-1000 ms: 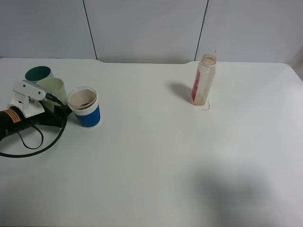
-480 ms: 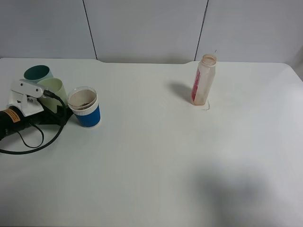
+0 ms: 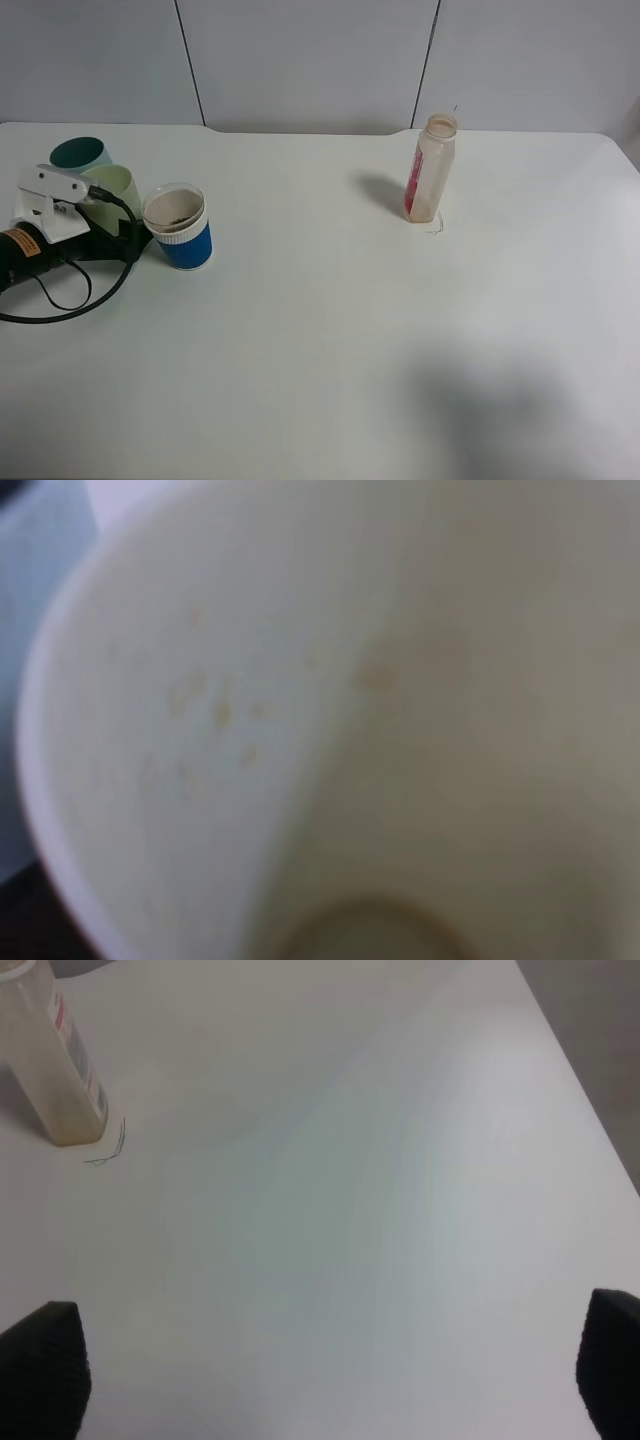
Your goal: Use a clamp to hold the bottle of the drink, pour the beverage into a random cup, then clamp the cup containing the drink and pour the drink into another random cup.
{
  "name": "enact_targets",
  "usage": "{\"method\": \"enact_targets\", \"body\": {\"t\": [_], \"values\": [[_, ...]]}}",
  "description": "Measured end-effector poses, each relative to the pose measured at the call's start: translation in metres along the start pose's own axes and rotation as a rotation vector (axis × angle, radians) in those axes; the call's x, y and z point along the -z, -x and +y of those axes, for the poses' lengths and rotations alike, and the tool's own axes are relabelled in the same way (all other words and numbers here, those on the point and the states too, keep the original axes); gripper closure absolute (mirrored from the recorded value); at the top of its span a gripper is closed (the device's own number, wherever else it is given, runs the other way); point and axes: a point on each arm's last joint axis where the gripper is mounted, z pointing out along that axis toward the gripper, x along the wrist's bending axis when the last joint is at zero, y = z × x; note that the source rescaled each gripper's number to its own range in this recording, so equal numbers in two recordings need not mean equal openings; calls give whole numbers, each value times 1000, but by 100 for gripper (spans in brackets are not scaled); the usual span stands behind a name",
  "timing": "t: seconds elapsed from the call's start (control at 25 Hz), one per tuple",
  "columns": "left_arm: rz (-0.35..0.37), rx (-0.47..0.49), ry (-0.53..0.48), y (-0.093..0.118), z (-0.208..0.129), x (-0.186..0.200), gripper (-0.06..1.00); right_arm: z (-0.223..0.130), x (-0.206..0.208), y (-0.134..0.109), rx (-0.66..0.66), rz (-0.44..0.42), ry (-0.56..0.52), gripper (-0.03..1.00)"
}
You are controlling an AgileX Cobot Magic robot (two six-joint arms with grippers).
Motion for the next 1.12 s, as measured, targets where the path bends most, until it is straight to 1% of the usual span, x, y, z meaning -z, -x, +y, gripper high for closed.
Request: {"method": "enact_targets", "body": {"t": [0.28, 0.6, 1.12], "values": [[8, 1, 3, 5, 4, 10, 10, 0, 0, 0, 0, 0, 0, -1], [25, -31, 73, 4, 25, 16, 10, 0, 0, 0, 0, 0, 0, -1], [52, -49, 129, 11, 42, 35, 10, 0, 0, 0, 0, 0, 0, -1]]}}
